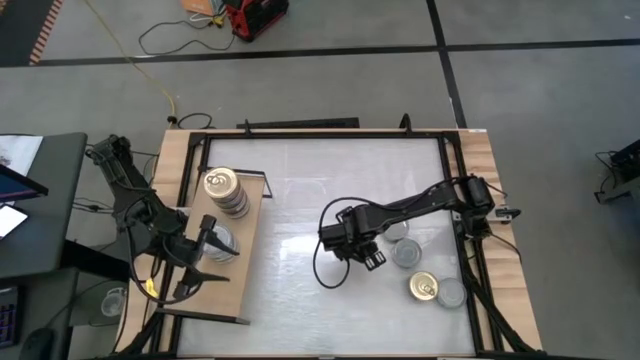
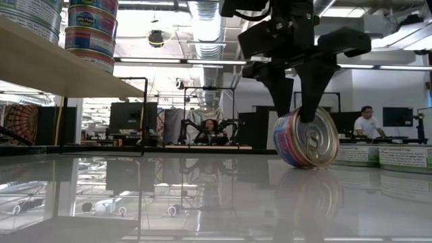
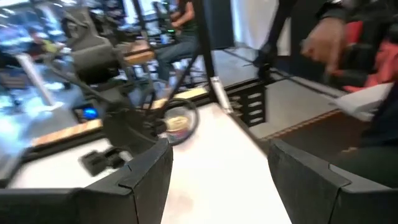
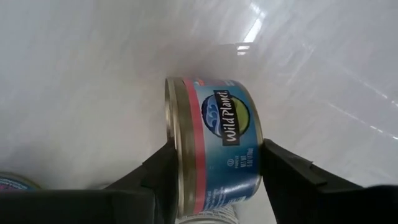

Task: Stack canned seafood by type on shelf
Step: Stack the green tuna can on top of the green tuna can on the shelf

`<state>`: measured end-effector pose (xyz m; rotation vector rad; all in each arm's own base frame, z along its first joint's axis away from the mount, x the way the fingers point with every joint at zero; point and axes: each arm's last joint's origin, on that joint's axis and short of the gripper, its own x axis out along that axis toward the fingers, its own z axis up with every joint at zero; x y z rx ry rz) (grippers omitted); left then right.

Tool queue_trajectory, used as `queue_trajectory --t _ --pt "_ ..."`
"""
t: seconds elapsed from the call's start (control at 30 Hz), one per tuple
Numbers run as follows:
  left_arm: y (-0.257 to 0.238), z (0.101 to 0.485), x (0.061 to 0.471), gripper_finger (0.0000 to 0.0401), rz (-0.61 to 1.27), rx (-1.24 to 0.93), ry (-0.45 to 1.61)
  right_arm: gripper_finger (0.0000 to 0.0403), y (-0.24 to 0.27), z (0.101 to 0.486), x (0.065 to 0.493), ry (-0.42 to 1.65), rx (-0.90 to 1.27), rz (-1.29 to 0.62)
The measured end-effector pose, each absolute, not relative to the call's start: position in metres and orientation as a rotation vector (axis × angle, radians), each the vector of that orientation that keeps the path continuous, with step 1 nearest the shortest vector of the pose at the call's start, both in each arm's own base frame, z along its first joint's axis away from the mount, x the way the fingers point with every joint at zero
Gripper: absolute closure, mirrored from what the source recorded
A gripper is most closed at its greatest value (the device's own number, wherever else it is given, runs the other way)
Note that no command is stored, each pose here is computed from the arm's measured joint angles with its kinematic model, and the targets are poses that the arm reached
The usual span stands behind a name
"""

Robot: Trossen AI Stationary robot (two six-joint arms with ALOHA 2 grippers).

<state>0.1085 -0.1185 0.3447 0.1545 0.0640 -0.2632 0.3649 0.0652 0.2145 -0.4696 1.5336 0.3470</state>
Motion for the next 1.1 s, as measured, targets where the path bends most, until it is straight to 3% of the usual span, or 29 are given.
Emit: queue_trajectory --t 0.3,0.5,0.77,1.1 --pt "-0.111 0.351 0.110 0.0152 -0.016 0.264 0.032 0.0193 0.044 0.237 0.373 1.499 -0.420 0.296" --pt "-0.107 0.370 0.107 0.0152 0.012 0.316 -0.001 0.0194 0.023 0.259 0.382 1.438 -0.335 0.257" --pt "-0.097 0.384 0.104 0.0152 0.228 0.449 0.031 0.0194 -0.014 0.297 0.391 1.267 -0.077 0.367" --pt "-0.114 0.365 0.116 0.0152 0.182 1.220 0.199 0.0194 -0.074 0.339 0.394 0.938 0.234 0.530"
